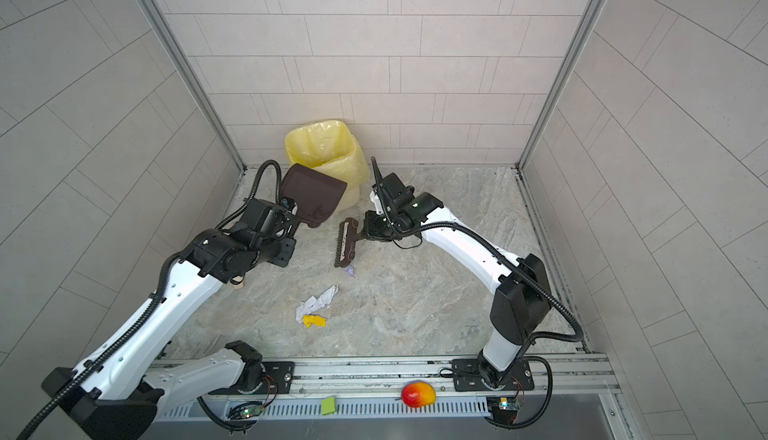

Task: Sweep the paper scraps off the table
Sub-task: 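Lower the dustpan near the purple scrap while right brush moves toward it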

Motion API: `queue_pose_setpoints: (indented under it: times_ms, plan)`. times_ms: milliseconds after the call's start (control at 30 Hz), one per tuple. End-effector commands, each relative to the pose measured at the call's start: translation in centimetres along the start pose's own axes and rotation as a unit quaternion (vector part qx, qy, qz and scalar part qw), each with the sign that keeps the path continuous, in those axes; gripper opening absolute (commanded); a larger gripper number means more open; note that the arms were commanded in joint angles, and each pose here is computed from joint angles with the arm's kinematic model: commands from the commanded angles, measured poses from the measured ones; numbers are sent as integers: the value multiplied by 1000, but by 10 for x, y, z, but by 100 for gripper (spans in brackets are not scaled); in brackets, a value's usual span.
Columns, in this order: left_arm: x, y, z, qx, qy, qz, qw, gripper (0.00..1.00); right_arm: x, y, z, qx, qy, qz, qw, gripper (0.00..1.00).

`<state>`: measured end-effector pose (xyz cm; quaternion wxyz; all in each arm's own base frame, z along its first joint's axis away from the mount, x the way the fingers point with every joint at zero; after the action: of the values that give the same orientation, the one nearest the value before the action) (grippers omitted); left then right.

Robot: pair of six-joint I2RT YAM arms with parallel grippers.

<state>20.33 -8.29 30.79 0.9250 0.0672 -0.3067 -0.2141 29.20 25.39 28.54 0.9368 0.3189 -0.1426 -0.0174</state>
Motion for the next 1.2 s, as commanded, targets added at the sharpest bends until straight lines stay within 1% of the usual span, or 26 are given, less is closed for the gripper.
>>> queue_pose_setpoints:
  times_ms: [0,167,267,367,567,633,733,800,900,1067,1167]
  plan:
    - [-6,-2,-2,-5,11,9,1000,0,-3,-5,5,-14,-6,2,1000,0]
    - [-8,-4,-5,-9,16,7,1000,0,-13,-25,18,-34,1,-8,999,0]
    - [-9,-5,-7,-12,20,4,1000,0,-19,-39,33,-47,2,-17,999,0]
    - [-10,-7,-9,-19,23,4,1000,0,-27,-55,53,-63,4,-25,998,0]
    - [-13,-13,-17,-35,34,-1,999,0,-49,-97,95,-108,29,-46,993,0]
    - [-14,-15,-19,-37,39,-5,999,0,-51,-109,112,-121,20,-58,991,0]
    - [-15,-17,-20,-42,43,-6,998,0,-50,-108,130,-93,-11,-60,994,0]
    - [-15,-20,-22,-46,46,-9,998,0,-49,-97,131,-58,-22,-57,996,0]
    - [-15,-23,-22,-48,47,-12,998,0,-52,-78,121,-34,1,-35,999,0]
    - [-16,-29,-25,-54,53,-19,997,0,-68,-54,94,-35,60,21,997,0]
    - [-18,-33,-27,-57,59,-24,996,0,-77,-53,82,-52,94,43,993,0]
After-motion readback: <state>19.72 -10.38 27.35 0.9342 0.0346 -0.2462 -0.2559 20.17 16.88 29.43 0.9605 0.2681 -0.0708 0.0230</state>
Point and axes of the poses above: each gripper's point midway between its finger pads, its own z axis back along the fingers, its own y axis along the line the jaws close on, x = y × z, the point moved 9 cm from there along z, back along the fingers, and after that the axes turned 7 degrees about -z, right-handed, at the moved point
